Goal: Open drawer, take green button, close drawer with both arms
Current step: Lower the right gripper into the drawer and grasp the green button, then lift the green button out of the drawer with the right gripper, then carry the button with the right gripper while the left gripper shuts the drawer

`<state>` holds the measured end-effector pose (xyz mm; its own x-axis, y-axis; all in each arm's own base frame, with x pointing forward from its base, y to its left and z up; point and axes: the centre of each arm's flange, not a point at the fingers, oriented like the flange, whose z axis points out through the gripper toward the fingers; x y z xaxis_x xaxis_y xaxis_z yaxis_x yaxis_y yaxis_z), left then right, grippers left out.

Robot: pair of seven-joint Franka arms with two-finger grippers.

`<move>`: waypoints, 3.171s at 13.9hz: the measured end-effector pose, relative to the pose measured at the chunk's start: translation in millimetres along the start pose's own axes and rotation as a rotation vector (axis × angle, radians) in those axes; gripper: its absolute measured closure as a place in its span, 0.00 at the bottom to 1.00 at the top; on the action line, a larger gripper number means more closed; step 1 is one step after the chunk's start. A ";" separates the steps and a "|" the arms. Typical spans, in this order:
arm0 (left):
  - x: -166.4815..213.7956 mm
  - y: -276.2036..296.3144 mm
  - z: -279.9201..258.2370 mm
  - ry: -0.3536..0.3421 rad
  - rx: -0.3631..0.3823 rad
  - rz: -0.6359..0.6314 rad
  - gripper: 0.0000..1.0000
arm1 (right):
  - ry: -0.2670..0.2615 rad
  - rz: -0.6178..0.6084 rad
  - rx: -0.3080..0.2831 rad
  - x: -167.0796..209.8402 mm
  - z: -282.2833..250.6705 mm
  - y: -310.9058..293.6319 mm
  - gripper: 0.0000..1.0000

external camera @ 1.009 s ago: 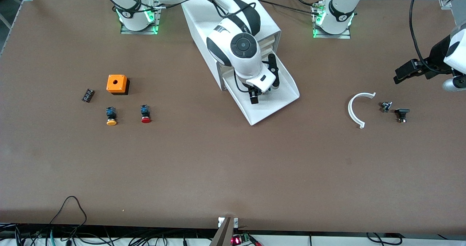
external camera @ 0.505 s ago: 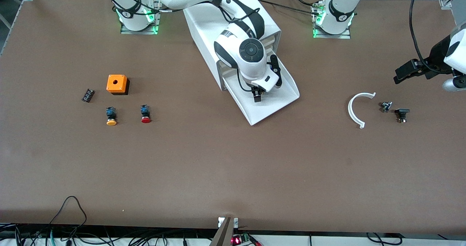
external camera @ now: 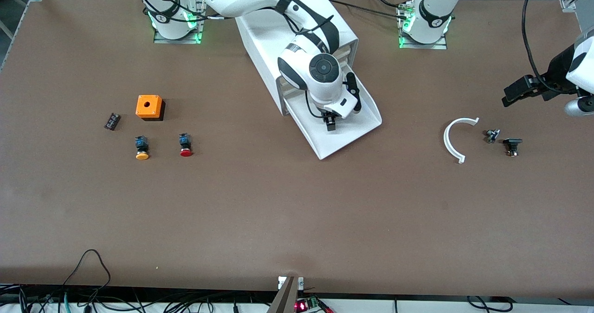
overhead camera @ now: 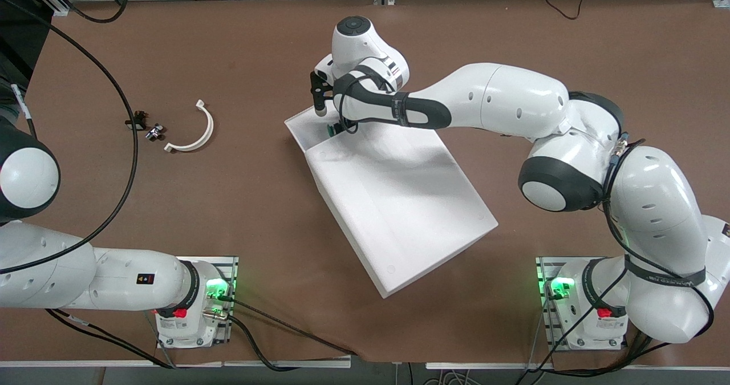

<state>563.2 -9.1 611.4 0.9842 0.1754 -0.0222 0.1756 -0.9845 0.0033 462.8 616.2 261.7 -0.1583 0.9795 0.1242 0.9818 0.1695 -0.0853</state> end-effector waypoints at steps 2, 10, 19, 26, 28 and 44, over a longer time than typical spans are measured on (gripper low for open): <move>1.2 1.3 -1.1 0.013 -0.002 0.009 0.00 | 0.004 -0.003 -0.007 1.6 4.6 -0.2 0.03; 5.4 0.8 -0.9 0.033 -0.009 0.080 0.00 | -0.016 -0.027 -0.048 2.0 4.9 2.5 0.45; 7.3 1.0 4.2 0.024 -0.008 0.081 0.00 | 0.020 0.072 -0.063 14.7 -7.1 -1.7 0.59; 23.1 4.4 49.5 -0.044 -0.020 0.075 0.00 | 0.161 0.440 -0.178 -15.4 -149.6 31.1 0.59; 27.2 6.6 67.6 -0.062 -0.025 0.077 0.00 | 0.186 0.635 -0.204 -56.2 -187.7 55.1 0.59; -32.6 214.5 311.4 -0.099 -0.126 -0.096 0.00 | -0.196 1.565 -0.109 -353.8 -74.5 80.0 0.59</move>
<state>562.2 -228.2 301.5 0.9570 0.2609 -0.1265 0.2760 -0.9535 0.1214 605.1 275.2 284.6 0.9754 0.1701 -0.1401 0.1809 -0.9812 0.0680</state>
